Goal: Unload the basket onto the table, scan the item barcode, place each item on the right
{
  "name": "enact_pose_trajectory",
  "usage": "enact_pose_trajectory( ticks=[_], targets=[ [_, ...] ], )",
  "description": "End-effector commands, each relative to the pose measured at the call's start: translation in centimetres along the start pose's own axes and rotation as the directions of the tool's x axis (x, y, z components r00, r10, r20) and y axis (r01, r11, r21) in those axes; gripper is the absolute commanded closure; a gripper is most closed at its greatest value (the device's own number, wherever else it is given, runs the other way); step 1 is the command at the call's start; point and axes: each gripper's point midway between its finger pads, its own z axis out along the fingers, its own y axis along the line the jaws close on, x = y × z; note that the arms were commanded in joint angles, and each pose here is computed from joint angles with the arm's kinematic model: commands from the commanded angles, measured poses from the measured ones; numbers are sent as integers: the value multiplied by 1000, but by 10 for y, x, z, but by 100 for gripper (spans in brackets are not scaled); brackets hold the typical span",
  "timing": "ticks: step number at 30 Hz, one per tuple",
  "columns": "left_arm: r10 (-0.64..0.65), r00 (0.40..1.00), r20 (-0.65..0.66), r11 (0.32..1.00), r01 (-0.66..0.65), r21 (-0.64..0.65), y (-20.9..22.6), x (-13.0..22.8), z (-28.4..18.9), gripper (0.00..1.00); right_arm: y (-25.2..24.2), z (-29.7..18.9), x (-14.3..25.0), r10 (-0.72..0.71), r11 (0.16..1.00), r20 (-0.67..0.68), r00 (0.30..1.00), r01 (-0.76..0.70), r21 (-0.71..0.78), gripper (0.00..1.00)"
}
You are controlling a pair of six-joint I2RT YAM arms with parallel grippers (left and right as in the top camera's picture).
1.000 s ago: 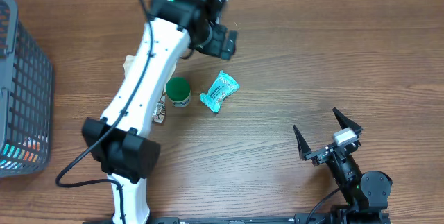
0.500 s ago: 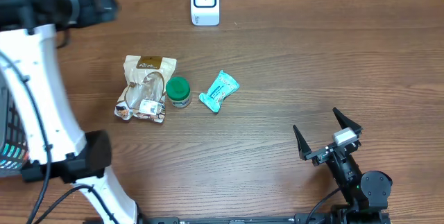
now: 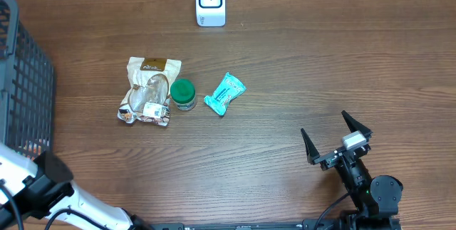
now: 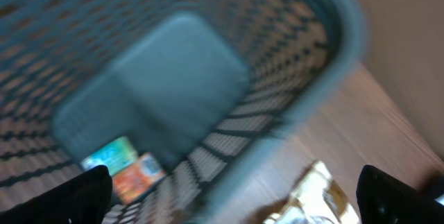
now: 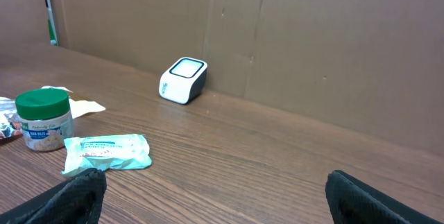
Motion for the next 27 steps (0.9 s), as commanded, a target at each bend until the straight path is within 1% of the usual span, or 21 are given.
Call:
enact_pose_trajectory(
  ticks=[1, 2, 4, 5, 8, 10, 15, 22, 24, 27],
  targets=[
    [-153, 987, -54, 983, 147, -110, 55, 0, 22, 0, 1, 0, 3, 5, 1000, -1, 1000, -5, -3, 0],
    [-211, 973, -97, 969, 195, -152, 74, 8, 34, 0, 1, 0, 3, 5, 1000, -2, 1000, -5, -3, 0],
    [-261, 952, -161, 952, 227, -203, 96, 21, 51, 0, 1, 0, 3, 5, 1000, -2, 1000, -5, -3, 0],
    [-307, 926, -218, 935, 252, -248, 116, 36, 66, 0, 1, 0, 3, 5, 1000, -2, 1000, -5, -3, 0],
    [-364, 883, -297, 912, 274, -304, 144, 61, 93, 0, 1, 0, 3, 5, 1000, -1, 1000, -5, -3, 0],
    [-377, 870, -319, 906, 275, -322, 151, 70, 106, 0, 1, 0, 3, 5, 1000, -2, 1000, -5, -3, 0],
    [-378, 852, -361, 898, 242, -368, 166, 97, 145, 0, 1, 0, 3, 5, 1000, -1, 1000, -5, -3, 0],
    [-395, 830, -394, 876, 211, -433, 190, 135, 181, 0, 1, 0, 3, 5, 1000, -1, 1000, -5, -3, 0],
    [-369, 835, -408, 885, 181, -429, 193, 141, 188, 0, 1, 0, 3, 5, 1000, -2, 1000, -5, -3, 0],
    [-282, 843, -458, 917, 95, -388, 195, 155, 201, 2, 1, 0, 3, 5, 1000, -2, 1000, -5, -3, 0]
  ],
)
